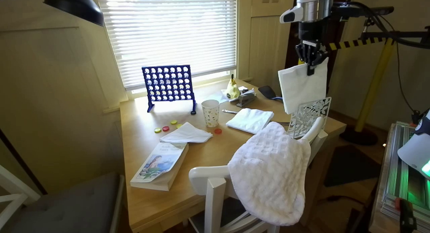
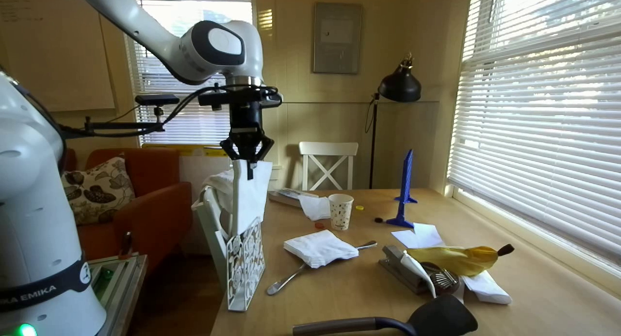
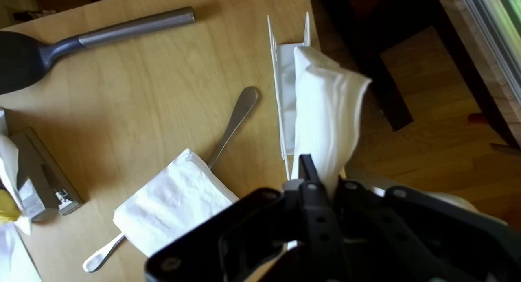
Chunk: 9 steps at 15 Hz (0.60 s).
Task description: Put some of the napkins inside the white napkin holder
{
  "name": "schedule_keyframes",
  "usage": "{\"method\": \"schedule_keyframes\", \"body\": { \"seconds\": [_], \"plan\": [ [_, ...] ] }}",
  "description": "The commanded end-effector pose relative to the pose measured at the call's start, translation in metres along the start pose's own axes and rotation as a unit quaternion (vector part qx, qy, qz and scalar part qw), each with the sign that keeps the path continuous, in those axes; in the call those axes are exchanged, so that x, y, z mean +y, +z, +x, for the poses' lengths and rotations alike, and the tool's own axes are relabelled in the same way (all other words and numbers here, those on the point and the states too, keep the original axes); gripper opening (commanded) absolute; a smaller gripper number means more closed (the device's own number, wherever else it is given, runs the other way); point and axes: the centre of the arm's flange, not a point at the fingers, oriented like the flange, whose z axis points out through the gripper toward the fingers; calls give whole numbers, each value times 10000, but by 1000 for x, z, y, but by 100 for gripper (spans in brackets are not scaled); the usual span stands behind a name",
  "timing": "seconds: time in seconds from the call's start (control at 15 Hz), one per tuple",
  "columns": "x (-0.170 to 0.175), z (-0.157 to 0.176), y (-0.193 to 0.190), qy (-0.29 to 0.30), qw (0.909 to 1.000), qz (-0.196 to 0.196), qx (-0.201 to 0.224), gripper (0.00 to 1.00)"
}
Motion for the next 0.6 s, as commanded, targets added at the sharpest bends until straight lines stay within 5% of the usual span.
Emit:
{"method": "schedule_keyframes", "body": {
  "seconds": [0.0,0.53],
  "plan": [
    [4,-6,14,-229,9993,281,-110,1],
    [6,-32,68,-330,9978,541,-219,1]
  ]
}}
